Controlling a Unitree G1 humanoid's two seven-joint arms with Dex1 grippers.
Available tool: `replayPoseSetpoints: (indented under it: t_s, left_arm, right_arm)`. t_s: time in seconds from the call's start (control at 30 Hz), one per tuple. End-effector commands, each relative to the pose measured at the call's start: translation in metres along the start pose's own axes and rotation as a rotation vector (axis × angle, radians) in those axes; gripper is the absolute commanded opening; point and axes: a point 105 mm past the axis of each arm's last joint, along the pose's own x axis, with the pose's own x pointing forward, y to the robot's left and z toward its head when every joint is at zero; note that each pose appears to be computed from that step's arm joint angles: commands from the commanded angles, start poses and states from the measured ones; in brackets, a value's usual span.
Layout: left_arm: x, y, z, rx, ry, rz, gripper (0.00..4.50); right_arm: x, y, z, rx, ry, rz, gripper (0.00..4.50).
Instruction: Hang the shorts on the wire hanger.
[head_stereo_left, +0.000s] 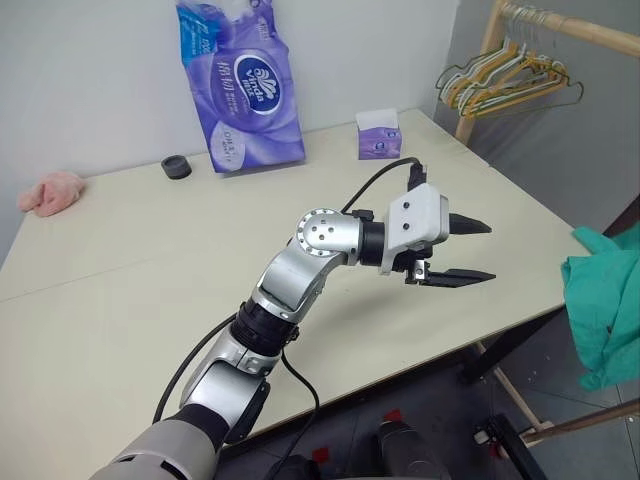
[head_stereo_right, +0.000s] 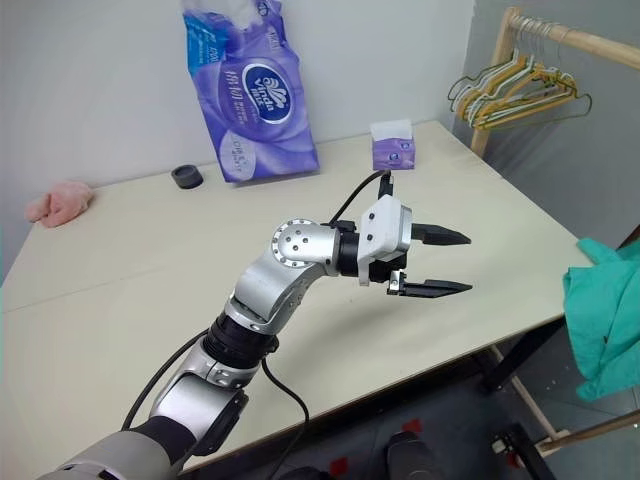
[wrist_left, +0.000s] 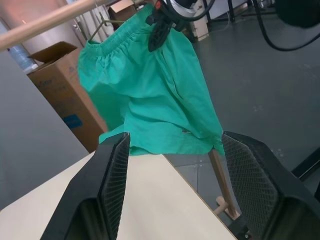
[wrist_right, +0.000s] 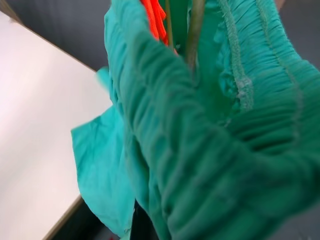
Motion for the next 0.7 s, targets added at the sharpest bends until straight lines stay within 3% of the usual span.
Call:
replayPoseSetpoints:
  t_s: [0.03, 0.23, 0.57, 0.7]
  left_arm:
    - [0.005, 0.004, 0.011, 0.044, -0.020, 0.004, 3.07]
    - [0.014, 0.001, 0.021, 0.056, -0.065, -0.029, 3.07]
    - [0.026, -0.005, 0.038, 0.090, -0.135, -0.106, 3.07]
    - [0.029, -0.003, 0.040, 0.106, -0.141, -0.105, 3.09]
  right_arm:
    - [0.003, -0.021, 0.020, 0.030, -0.042, -0.068, 0.00]
    - [0.014, -0.032, 0.022, 0.042, 0.002, -0.076, 0.00]
    - [0.014, -0.018, 0.029, 0.047, -0.003, -0.028, 0.00]
    - [0.008, -0.013, 0.038, 0.059, -0.043, -0.012, 1.07]
